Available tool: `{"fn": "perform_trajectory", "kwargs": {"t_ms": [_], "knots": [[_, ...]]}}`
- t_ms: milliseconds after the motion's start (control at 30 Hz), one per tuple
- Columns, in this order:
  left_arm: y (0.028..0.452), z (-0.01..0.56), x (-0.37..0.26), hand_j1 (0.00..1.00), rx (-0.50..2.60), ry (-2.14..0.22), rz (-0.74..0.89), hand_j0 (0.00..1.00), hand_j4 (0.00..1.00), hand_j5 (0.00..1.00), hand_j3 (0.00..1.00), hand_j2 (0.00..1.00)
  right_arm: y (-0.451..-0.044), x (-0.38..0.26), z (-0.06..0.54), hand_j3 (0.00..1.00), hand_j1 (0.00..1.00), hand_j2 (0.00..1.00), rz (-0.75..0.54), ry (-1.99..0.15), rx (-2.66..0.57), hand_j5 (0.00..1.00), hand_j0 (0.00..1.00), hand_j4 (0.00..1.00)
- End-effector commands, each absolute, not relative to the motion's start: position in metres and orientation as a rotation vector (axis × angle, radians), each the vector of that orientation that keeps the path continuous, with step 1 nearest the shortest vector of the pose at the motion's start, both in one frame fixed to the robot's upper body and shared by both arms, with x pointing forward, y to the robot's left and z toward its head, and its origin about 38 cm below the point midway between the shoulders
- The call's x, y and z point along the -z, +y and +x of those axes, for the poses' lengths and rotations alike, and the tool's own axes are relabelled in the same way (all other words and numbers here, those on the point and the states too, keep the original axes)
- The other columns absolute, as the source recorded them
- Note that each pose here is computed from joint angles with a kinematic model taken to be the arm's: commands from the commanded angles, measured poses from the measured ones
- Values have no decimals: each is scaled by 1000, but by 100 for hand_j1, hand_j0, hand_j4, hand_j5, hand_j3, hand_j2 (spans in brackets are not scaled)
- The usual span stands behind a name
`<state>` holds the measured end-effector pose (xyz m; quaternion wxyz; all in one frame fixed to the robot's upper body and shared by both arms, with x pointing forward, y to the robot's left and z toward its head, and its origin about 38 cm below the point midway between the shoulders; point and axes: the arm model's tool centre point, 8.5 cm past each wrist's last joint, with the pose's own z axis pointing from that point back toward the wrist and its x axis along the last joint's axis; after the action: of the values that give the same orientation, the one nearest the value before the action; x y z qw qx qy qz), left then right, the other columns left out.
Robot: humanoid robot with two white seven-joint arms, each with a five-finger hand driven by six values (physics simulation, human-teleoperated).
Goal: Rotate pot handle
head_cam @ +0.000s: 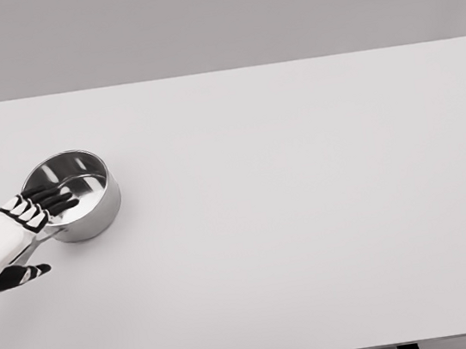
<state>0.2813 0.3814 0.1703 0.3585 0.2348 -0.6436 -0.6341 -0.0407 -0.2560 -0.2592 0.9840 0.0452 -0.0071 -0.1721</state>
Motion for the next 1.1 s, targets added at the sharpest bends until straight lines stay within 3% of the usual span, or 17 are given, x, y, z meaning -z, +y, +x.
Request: {"fn": "perform_trajectory", "kwargs": {"t_ms": [0,1067], "knots": [[382,282,-171,100,1635,-1660,613,100,100,100,100,100,-256,259,-41,100,100,100,91,-15,346,100,100,100],[402,291,-180,100,1697,-1585,749,100,100,100,100,100,-256,259,-41,100,100,100,91,-15,346,100,100,100]]}}
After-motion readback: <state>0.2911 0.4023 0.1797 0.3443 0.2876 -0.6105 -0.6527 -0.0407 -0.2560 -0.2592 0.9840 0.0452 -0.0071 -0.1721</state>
